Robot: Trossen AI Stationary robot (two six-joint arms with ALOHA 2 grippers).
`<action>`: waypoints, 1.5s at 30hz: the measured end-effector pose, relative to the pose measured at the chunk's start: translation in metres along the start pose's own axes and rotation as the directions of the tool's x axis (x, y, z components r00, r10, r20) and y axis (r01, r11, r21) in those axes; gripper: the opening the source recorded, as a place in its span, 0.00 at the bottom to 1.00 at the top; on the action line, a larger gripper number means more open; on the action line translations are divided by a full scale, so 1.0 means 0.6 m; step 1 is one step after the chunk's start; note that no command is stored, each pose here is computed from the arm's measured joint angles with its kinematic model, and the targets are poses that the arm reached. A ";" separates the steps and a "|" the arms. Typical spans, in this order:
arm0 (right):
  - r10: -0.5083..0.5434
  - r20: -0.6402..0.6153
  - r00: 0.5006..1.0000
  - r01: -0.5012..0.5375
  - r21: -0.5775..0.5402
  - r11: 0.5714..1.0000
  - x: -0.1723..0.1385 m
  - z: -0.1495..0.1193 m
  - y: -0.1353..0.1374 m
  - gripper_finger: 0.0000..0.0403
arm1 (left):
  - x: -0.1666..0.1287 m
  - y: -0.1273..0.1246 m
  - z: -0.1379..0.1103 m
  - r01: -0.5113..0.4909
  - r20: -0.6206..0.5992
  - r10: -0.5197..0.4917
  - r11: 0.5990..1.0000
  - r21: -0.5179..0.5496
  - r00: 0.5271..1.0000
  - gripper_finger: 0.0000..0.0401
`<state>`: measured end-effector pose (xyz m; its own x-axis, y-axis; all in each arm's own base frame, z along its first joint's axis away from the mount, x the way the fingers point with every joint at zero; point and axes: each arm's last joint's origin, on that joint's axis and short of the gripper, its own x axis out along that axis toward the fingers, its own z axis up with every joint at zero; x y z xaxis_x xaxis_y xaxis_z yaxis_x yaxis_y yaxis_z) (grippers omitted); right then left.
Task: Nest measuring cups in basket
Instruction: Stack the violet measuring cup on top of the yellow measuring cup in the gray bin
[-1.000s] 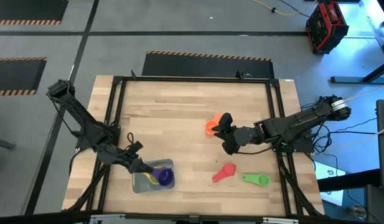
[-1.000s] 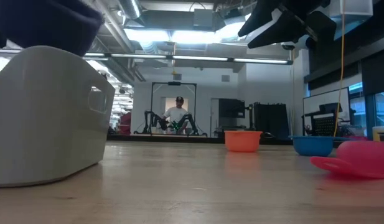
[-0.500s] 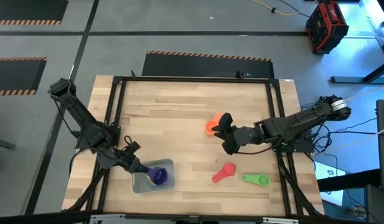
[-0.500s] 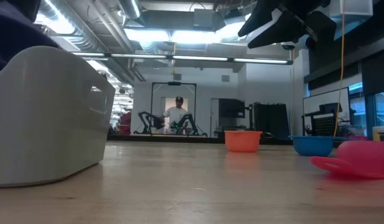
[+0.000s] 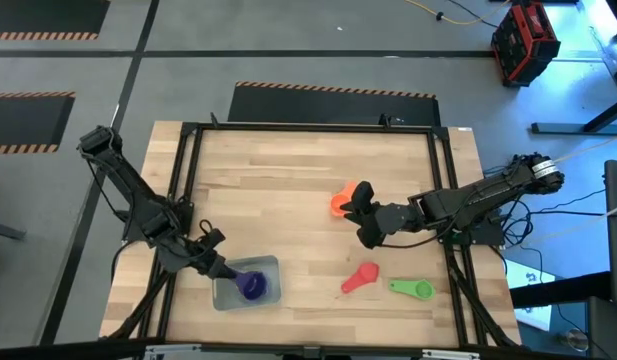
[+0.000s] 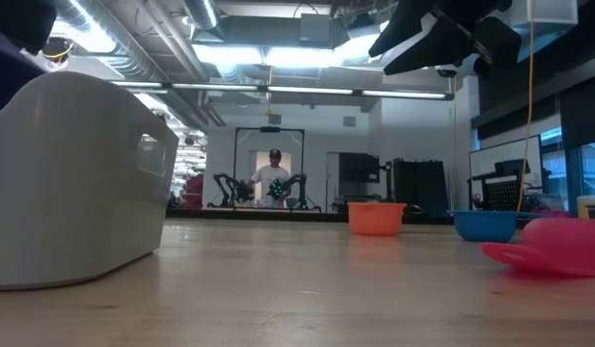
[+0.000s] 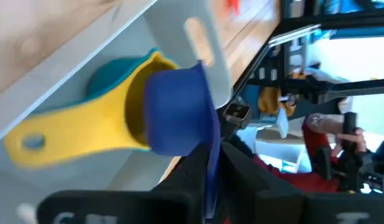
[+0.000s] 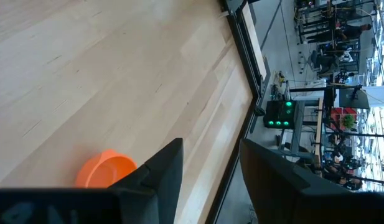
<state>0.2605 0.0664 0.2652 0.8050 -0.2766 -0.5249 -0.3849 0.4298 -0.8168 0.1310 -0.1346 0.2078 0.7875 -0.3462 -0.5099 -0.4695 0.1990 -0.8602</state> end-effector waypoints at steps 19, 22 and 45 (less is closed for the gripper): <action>0.000 0.000 1.000 0.000 0.000 1.000 0.000 0.000 0.000 0.40 | -0.001 0.016 -0.002 -0.125 -0.093 0.120 0.991 -0.048 0.988 0.42; 0.000 0.000 1.000 0.000 -0.001 1.000 0.000 0.000 0.000 0.40 | -0.003 0.016 -0.004 -0.135 -0.129 0.125 0.988 -0.076 0.984 0.41; 0.000 -0.001 1.000 0.000 -0.002 1.000 0.000 0.000 0.000 0.40 | -0.106 -0.020 0.033 0.184 -0.144 -0.211 0.966 -0.180 0.967 0.41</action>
<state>0.2605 0.0664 0.2652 0.8047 -0.2775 -0.5249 -0.3855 0.4283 -0.8173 0.0945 -0.0966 0.2506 0.8030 -0.5085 -0.3109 -0.3806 -0.0361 -0.9240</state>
